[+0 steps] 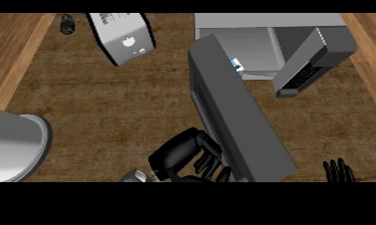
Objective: Pick up the milk, place it into the microwave and close the microwave
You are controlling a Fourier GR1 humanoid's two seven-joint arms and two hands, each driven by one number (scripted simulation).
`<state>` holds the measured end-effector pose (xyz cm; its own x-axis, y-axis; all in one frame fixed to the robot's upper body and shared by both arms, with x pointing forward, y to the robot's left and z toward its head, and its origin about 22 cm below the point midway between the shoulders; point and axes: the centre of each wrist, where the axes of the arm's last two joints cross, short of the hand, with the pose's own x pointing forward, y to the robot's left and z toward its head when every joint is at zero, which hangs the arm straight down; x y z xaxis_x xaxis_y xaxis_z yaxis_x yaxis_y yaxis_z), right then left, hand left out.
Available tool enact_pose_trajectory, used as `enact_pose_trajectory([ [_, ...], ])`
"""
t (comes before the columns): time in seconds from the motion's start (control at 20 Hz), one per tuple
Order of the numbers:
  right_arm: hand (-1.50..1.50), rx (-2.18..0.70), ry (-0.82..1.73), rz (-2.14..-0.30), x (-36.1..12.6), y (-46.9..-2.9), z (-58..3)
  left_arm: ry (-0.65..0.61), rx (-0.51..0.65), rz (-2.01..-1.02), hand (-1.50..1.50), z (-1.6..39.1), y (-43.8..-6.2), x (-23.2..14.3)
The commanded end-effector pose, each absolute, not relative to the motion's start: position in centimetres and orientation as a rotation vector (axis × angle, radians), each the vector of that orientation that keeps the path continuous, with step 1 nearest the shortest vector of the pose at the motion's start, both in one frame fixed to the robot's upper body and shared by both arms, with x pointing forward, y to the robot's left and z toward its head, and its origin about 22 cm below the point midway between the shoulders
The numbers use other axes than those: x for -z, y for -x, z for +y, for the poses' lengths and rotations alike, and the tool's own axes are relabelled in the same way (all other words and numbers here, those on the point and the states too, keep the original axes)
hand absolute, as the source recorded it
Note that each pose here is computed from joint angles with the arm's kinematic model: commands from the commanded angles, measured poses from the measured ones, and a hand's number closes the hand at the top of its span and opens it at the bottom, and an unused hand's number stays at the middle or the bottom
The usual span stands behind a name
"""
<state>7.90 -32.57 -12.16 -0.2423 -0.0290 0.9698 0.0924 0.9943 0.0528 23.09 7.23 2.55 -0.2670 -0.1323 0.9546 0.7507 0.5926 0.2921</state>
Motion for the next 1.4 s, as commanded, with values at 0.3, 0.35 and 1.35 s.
enact_pose_trajectory([
  [0.3, -1.50, 0.067, -0.188, -1.979, 8.6, -9.8, -32.5, 0.473, 1.037, -1.476, 1.50, 0.8, -22.5, 0.2],
  [0.35, -1.50, 0.051, -0.203, -1.988, 8.0, -9.4, -31.6, 0.457, 1.021, -1.483, 1.50, 0.5, -22.6, 0.1],
  [1.35, -1.50, -0.056, -0.387, -2.015, 1.3, -10.8, -30.8, 0.316, 0.468, -1.697, 1.50, 0.3, -29.4, -2.5],
])
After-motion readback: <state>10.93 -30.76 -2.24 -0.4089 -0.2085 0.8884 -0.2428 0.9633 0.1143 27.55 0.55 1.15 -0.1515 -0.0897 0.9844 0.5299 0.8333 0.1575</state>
